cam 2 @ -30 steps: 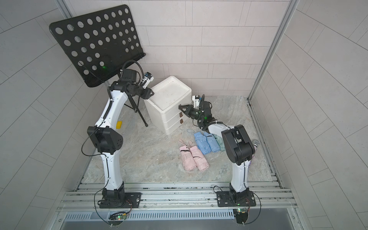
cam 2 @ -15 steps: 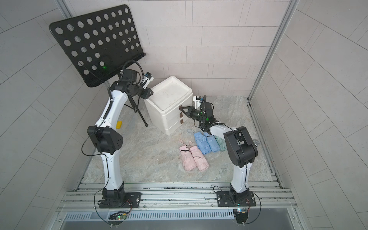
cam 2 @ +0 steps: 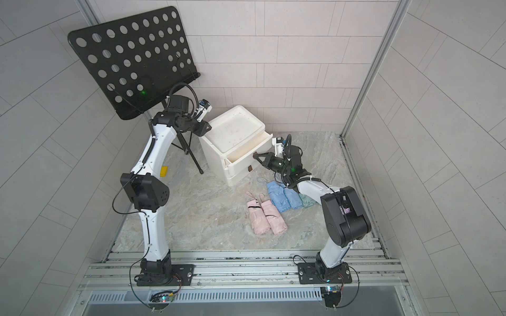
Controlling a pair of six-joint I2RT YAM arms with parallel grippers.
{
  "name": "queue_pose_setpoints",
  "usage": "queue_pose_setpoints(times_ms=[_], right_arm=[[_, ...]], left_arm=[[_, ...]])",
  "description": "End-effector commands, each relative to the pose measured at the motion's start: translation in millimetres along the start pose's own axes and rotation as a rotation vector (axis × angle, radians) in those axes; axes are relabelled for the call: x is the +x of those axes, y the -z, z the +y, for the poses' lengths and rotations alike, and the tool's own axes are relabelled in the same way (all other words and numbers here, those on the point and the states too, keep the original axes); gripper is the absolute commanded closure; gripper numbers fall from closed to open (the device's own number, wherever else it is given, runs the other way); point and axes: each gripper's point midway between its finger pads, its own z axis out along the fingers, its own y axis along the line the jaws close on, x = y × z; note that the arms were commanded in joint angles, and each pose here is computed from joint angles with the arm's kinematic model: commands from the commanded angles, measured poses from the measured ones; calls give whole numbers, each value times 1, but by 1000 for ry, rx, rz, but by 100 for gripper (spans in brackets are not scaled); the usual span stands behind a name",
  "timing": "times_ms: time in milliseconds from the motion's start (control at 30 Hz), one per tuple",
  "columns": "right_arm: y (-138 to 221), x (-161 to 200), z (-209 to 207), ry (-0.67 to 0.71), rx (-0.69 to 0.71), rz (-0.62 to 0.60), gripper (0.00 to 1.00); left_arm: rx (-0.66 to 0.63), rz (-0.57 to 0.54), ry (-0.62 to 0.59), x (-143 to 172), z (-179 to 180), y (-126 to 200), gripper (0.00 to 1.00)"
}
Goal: Place the umbrella in the drawer by color
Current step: Open the drawer in the storage box.
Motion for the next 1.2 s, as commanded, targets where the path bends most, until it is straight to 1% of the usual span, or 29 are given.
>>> queue_pose_setpoints(times_ms=[0, 267, 733, 833, 867, 967, 1000, 1100, 1167], right_arm=[[14, 8, 6, 43, 8, 24, 93], [37, 14, 6, 75, 43, 22, 93], [53, 32, 1, 108, 90, 58, 93], [53, 33, -3, 105, 102, 62, 88], [53, 33, -4, 101, 105, 62, 84], [53, 33, -6, 100, 116, 59, 71], [54, 32, -5, 106, 119, 55, 66], [58, 30, -3, 127, 137, 50, 60], [61, 28, -1, 139, 143, 46, 58]], left_arm=[[22, 35, 0, 10, -6, -6, 64], [28, 37, 11, 11, -6, -8, 63], [28, 34, 16, 11, -6, -8, 63], [30, 29, 20, 9, -7, -8, 61], [30, 27, 24, 8, -7, -7, 58], [19, 21, 29, 6, -5, -6, 41], [15, 20, 31, 6, -3, -4, 38], [5, 9, 30, 2, -2, -1, 36], [4, 2, 35, 0, -1, 1, 35]])
